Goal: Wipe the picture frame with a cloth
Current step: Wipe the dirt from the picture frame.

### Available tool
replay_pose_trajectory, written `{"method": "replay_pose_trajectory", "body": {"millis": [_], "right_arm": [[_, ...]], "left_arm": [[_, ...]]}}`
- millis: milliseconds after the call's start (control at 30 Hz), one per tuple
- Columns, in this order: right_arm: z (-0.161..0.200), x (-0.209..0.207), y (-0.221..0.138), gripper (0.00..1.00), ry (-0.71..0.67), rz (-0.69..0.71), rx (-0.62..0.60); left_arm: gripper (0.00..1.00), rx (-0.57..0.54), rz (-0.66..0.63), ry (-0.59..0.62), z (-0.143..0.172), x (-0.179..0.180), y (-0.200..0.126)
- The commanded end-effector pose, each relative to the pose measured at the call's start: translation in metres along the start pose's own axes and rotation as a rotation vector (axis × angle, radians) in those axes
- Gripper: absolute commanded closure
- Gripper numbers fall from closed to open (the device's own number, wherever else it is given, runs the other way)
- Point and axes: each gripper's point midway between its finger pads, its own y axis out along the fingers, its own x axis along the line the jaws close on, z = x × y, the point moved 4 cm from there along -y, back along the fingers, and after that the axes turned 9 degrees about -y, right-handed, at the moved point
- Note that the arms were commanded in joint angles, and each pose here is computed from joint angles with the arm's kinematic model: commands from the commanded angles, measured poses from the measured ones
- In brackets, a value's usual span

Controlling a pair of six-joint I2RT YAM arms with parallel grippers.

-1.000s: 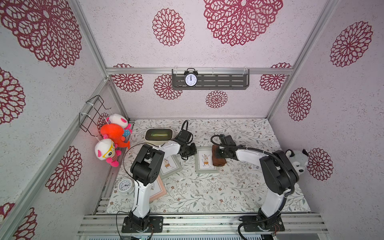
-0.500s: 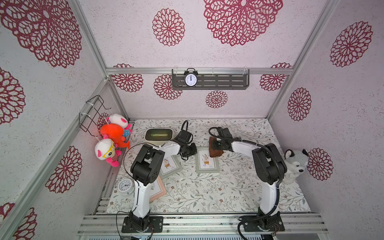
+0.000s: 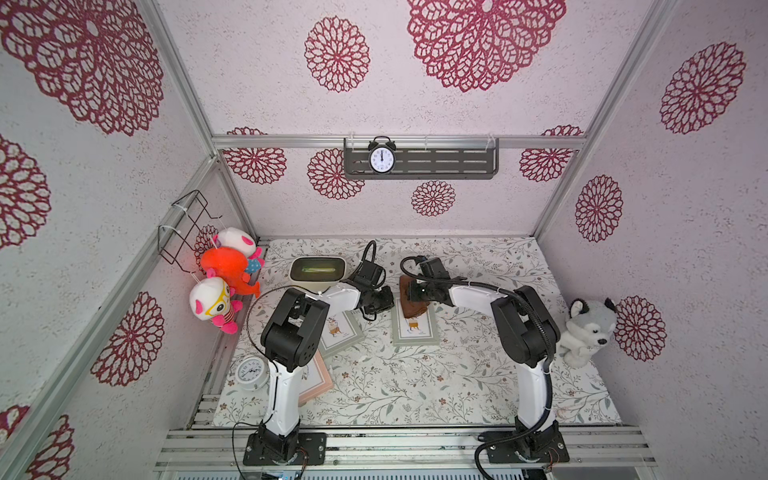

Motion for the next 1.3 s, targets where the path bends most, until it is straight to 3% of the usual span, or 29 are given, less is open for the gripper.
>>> {"method": "replay_pose_trajectory", "body": {"millis": [0, 233, 533, 800, 1067, 1133, 1267], "right_arm": [[0.020, -0.039, -0.008, 1.00, 0.049, 0.107, 0.091], [0.026, 0.028, 0.034, 1.00, 0.026, -0.061, 0.149], [0.026, -0.054, 0.003, 1.00, 0.120, 0.134, 0.150], [0.033, 0.026, 0.042, 1.00, 0.056, -0.052, 0.198], [0.026, -0.051, 0.006, 1.00, 0.111, 0.141, 0.156], [0.024, -0.041, 0.008, 1.00, 0.083, 0.140, 0.153], [0.030, 0.019, 0.037, 1.00, 0.041, -0.004, 0.183]], "left_arm": [[0.86, 0.210, -0.343, -0.093, 0.067, 0.098, 0.039], [0.86, 0.207, -0.347, -0.095, 0.066, 0.099, 0.039], [0.86, 0.211, -0.345, -0.096, 0.068, 0.100, 0.039], [0.87, 0.208, -0.352, -0.098, 0.066, 0.100, 0.040], [0.87, 0.209, -0.351, -0.100, 0.067, 0.101, 0.039], [0.87, 0.209, -0.350, -0.096, 0.067, 0.100, 0.039], [0.87, 0.212, -0.355, -0.098, 0.065, 0.100, 0.040]]}}
